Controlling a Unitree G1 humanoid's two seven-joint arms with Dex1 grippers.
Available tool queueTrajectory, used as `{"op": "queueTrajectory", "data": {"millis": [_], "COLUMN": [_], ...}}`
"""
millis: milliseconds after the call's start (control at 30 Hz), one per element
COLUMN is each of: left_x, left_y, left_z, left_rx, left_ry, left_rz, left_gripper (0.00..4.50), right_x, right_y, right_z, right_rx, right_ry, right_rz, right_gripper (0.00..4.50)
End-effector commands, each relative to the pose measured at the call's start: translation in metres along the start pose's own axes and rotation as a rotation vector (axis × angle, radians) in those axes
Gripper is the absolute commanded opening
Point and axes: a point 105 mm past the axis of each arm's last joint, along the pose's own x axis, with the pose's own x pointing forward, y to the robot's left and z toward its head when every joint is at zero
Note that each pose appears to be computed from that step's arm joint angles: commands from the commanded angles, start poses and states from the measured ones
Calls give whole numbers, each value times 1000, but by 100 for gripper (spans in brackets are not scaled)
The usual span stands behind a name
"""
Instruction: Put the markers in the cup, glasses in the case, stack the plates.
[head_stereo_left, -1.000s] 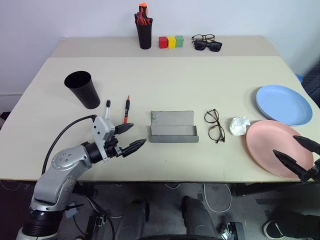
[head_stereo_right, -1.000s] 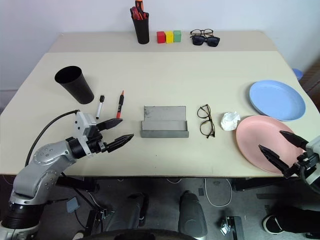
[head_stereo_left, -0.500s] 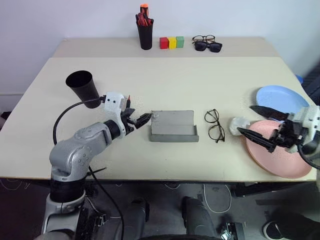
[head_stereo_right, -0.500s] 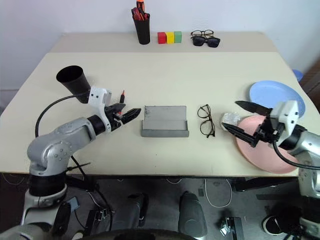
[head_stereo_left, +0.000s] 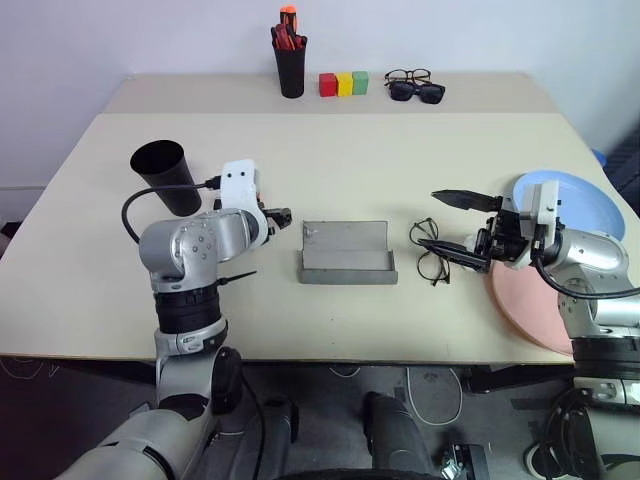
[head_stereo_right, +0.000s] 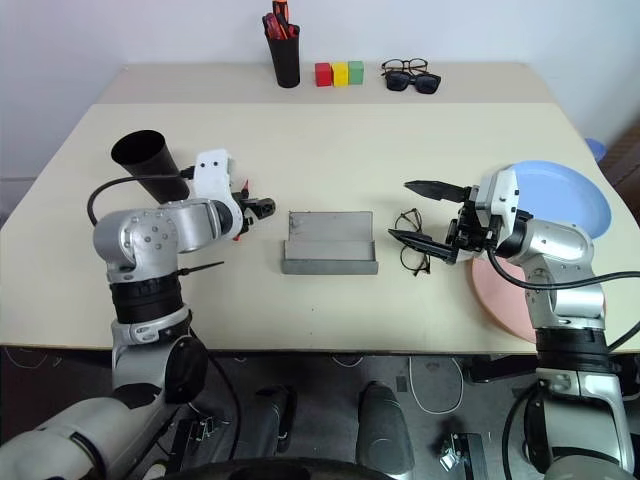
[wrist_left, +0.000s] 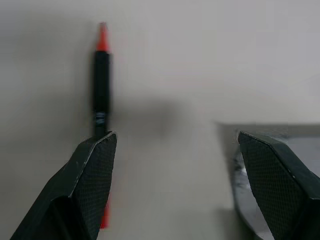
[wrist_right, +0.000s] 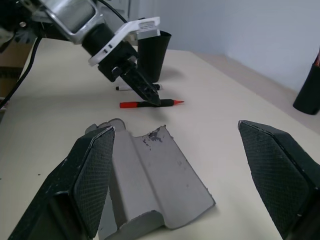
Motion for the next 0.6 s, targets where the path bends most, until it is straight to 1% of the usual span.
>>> {"op": "queueTrajectory", "data": {"millis": [33,267,367,533,600], "left_x": [-4,11,18,37,40], "left_y": [15,22,20,20,23], "left_z": [19,35,34,24,23], "left_rx": [-35,-37,-19,-23,-41], "left_ry": [-20,19,52,123,139], "left_rz": [65,131,154,168,187], "left_gripper": [395,395,395,395,341], "right_x": [2,2,1,-4,-6], "right_y": [-3,-1,-1,2,3], "right_z": [7,3,3,2,2], "right_rx": [-40,-44,-44,-47,-48], "right_ry": [-25,-24,-24,-15,-13], "right_rz": [-1,-10,-19,-46,-55], "right_gripper": [401,401,401,401,405]}}
